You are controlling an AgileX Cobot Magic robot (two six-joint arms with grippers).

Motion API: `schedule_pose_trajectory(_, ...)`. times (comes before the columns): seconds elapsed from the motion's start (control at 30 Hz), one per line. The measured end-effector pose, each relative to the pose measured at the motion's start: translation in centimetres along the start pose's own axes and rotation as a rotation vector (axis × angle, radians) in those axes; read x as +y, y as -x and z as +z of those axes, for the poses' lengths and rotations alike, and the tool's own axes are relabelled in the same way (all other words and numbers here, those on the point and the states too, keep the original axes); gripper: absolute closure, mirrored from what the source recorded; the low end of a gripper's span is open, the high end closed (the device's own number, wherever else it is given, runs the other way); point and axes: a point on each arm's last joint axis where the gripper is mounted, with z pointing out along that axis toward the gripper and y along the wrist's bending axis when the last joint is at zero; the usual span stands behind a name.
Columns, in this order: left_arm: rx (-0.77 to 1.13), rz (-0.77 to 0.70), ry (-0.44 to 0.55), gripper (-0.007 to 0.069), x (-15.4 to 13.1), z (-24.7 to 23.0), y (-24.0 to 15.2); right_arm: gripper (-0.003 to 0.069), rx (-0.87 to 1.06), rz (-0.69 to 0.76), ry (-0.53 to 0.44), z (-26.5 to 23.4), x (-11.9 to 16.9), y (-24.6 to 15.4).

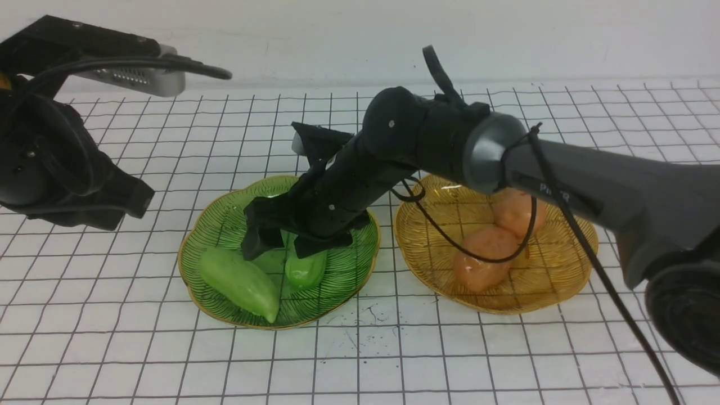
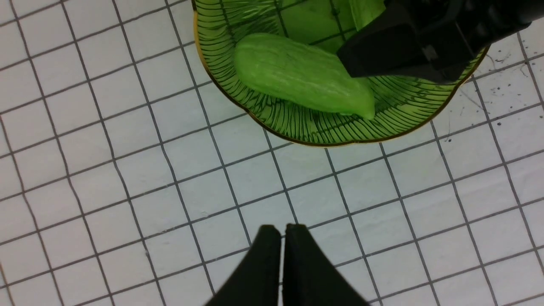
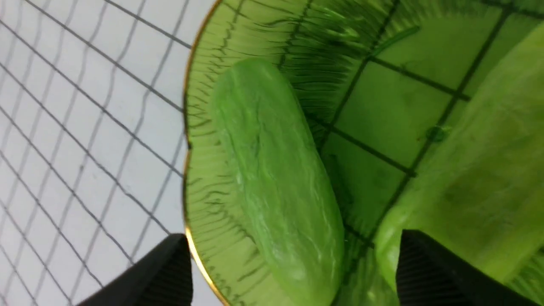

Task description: Put different types of vegetables on the plate.

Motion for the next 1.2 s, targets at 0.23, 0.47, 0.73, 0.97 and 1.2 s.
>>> schedule_pose_trajectory(0.23, -0.102, 0.012, -0.005, 0.0633, -0.2, -3.3, -1.5, 0.0303, -0.086, -0.095, -0.176, -9.8, -1.4, 2.3)
schedule_pose_trajectory(0.47, -0.150, 0.005, -0.035, 0.0633, -0.6, -4.8, -2.2, 0.0624, -0.296, -0.093, -0.361, -22.8, -0.7, 2.6)
schedule_pose_trajectory(0.73, -0.139, 0.003, -0.045, 0.0633, -0.8, -4.7, -3.9, 0.0671, -0.630, -0.145, -0.507, -37.3, 4.8, -1.9)
schedule_pose_trajectory(0.97, -0.130, 0.002, -0.052, 0.0633, -1.1, -4.2, -5.7, 0.0671, -0.866, -0.170, -0.499, -45.2, 8.5, -8.8)
schedule_pose_trajectory(1.2, -0.220, 0.002, -0.058, 0.0633, -1.3, -5.9, -7.0, 0.0673, -1.121, -0.201, -0.513, -44.3, 6.1, -18.1)
